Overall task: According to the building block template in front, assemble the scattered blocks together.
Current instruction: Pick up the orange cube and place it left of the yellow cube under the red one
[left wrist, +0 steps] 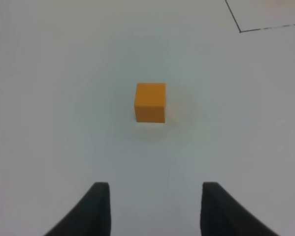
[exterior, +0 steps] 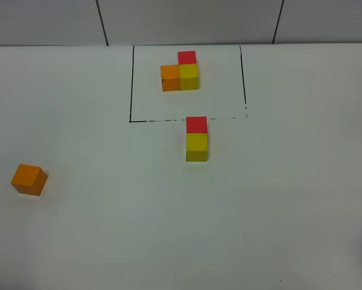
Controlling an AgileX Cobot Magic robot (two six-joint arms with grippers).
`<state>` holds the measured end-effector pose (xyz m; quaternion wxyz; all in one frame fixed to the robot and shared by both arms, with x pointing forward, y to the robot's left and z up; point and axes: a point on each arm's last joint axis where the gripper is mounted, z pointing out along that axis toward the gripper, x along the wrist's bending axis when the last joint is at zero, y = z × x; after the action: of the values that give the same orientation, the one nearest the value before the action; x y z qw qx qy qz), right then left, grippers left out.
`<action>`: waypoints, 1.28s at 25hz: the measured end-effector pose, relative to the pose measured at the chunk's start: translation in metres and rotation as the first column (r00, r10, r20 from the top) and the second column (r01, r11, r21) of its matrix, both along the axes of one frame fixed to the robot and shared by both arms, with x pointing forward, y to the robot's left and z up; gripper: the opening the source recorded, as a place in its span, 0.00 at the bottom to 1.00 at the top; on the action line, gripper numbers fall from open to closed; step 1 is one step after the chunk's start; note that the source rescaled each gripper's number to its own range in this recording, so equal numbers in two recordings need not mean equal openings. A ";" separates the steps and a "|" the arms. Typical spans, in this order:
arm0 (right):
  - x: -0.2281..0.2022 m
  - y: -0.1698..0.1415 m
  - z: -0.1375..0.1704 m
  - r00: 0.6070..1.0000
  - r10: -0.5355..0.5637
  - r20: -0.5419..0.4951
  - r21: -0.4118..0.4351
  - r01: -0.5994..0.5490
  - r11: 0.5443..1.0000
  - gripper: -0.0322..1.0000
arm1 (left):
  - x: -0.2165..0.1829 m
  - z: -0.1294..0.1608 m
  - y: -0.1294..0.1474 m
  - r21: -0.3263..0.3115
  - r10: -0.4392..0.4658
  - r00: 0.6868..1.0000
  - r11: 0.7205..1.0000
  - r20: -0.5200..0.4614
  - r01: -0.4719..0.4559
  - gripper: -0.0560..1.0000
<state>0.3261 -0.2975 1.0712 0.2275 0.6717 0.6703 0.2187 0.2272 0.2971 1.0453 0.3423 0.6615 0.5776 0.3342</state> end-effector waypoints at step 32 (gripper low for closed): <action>-0.091 -0.007 -0.018 0.903 0.048 0.427 -0.020 -0.044 0.999 1.00 | 0.000 0.000 0.000 0.000 0.000 1.000 1.000 0.000 0.000 0.05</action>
<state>0.2350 -0.3050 1.0529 0.3667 0.5904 0.6209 0.3625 0.2272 0.2971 1.0453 0.3423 0.6615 0.5776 0.3342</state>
